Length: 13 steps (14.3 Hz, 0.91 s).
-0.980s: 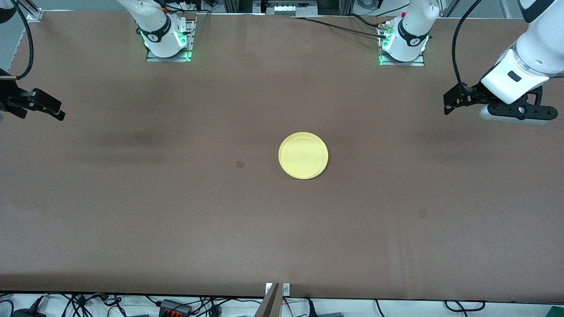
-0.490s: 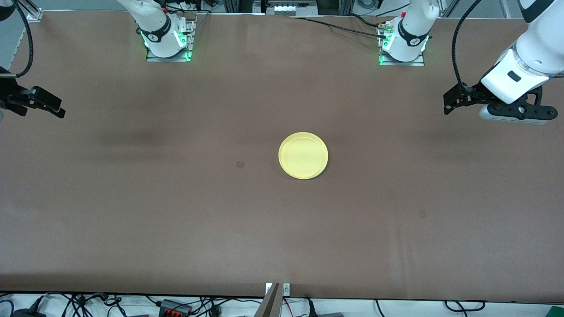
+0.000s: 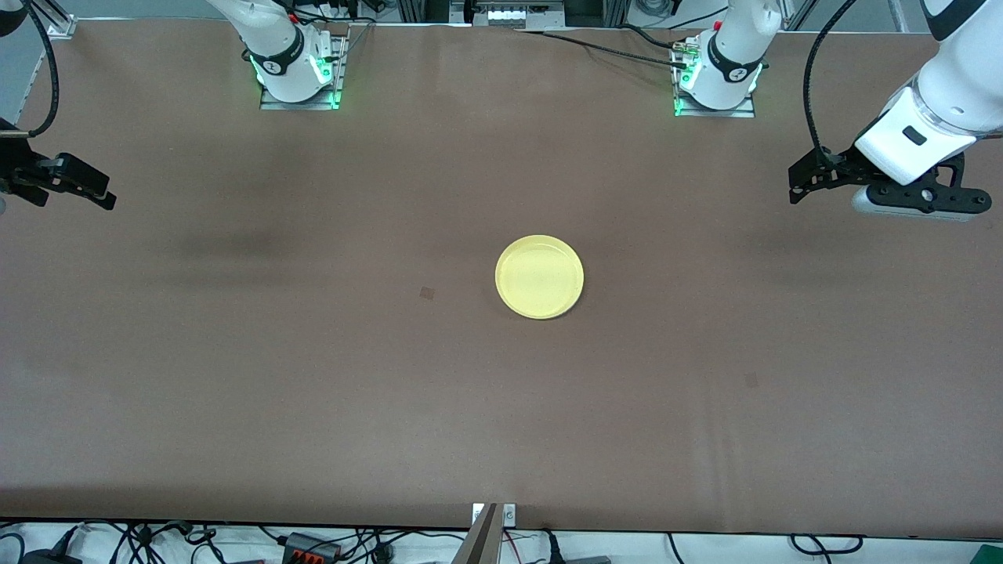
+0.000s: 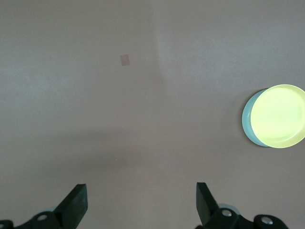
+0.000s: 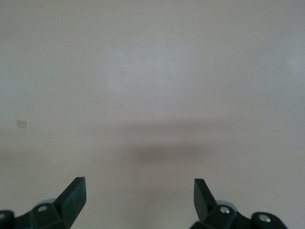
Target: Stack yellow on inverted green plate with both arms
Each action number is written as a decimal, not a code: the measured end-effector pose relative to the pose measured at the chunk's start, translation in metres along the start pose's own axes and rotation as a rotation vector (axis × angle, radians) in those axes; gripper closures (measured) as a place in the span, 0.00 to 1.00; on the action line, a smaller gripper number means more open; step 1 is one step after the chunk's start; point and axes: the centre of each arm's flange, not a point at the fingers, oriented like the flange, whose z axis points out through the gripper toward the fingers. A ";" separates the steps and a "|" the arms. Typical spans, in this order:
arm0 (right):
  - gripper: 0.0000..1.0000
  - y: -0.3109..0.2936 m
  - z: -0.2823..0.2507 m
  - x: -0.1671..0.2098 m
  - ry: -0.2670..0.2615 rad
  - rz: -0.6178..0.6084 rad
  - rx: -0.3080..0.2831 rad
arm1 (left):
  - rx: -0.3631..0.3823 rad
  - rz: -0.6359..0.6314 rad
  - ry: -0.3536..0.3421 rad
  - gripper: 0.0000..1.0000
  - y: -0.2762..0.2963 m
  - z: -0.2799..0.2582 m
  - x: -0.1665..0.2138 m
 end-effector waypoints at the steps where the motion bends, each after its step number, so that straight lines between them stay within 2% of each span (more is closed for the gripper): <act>1: 0.00 0.000 0.000 0.000 0.000 0.001 0.000 | 0.000 0.000 0.000 0.00 0.000 0.000 0.000; 13: 0.00 0.012 0.000 -0.001 0.000 0.010 -0.003 | 0.000 0.001 0.000 0.00 0.000 0.000 0.000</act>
